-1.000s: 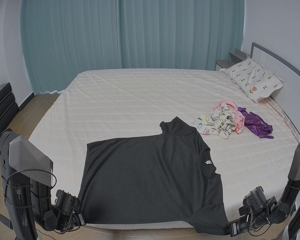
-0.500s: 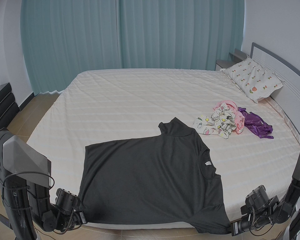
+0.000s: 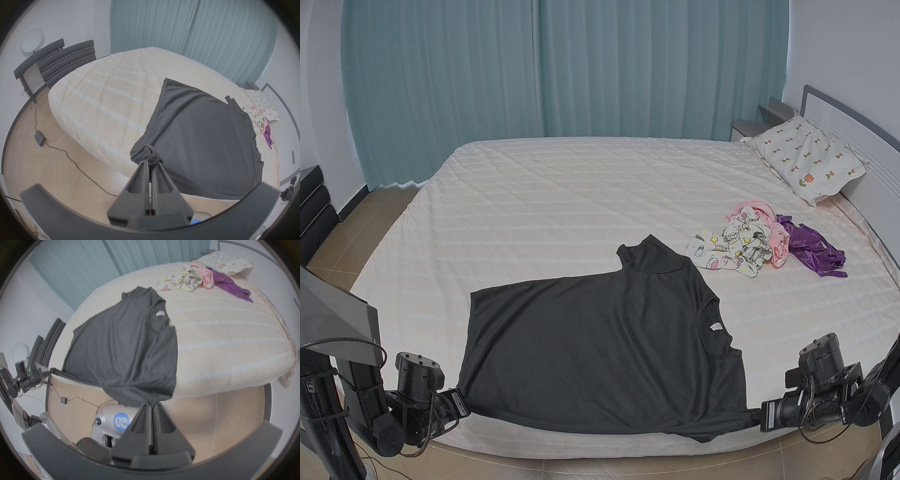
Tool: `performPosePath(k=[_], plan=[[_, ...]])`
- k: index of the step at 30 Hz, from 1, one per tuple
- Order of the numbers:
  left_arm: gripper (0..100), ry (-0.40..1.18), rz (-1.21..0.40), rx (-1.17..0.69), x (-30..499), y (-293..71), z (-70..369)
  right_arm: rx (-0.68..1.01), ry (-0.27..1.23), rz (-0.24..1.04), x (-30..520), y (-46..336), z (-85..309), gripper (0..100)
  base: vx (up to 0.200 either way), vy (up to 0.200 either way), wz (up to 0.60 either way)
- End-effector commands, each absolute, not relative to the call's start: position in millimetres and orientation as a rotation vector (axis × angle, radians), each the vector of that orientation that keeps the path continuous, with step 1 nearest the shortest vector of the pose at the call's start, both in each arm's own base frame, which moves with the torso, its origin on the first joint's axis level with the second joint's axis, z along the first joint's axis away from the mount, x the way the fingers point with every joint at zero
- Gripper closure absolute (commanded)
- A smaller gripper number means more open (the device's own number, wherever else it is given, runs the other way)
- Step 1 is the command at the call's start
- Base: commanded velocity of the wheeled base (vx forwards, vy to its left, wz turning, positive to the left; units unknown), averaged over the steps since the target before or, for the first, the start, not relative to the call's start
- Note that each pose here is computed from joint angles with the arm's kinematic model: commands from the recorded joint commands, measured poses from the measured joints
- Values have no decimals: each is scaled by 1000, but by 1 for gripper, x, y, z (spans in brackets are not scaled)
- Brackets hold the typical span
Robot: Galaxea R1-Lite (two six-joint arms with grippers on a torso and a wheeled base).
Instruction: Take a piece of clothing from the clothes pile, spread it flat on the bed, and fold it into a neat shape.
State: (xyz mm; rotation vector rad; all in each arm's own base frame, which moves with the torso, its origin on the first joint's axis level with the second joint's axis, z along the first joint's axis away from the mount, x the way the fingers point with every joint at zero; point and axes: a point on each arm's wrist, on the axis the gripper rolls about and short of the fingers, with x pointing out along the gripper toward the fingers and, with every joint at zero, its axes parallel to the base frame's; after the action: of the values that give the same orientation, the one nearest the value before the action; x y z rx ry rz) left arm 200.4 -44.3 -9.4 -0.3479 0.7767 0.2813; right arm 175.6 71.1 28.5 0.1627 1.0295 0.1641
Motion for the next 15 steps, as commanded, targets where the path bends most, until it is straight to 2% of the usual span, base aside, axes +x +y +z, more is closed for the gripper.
performPosePath(k=[1, 15], plan=[[100, 741, 281, -363, 210, -45, -8, 195, 954, 154, 194, 72, 39, 100, 0, 0, 0], [100, 713, 311, -382, 216, -38, -5, 244, 844, 90, 226, 70, 64, 100, 0, 0, 0]])
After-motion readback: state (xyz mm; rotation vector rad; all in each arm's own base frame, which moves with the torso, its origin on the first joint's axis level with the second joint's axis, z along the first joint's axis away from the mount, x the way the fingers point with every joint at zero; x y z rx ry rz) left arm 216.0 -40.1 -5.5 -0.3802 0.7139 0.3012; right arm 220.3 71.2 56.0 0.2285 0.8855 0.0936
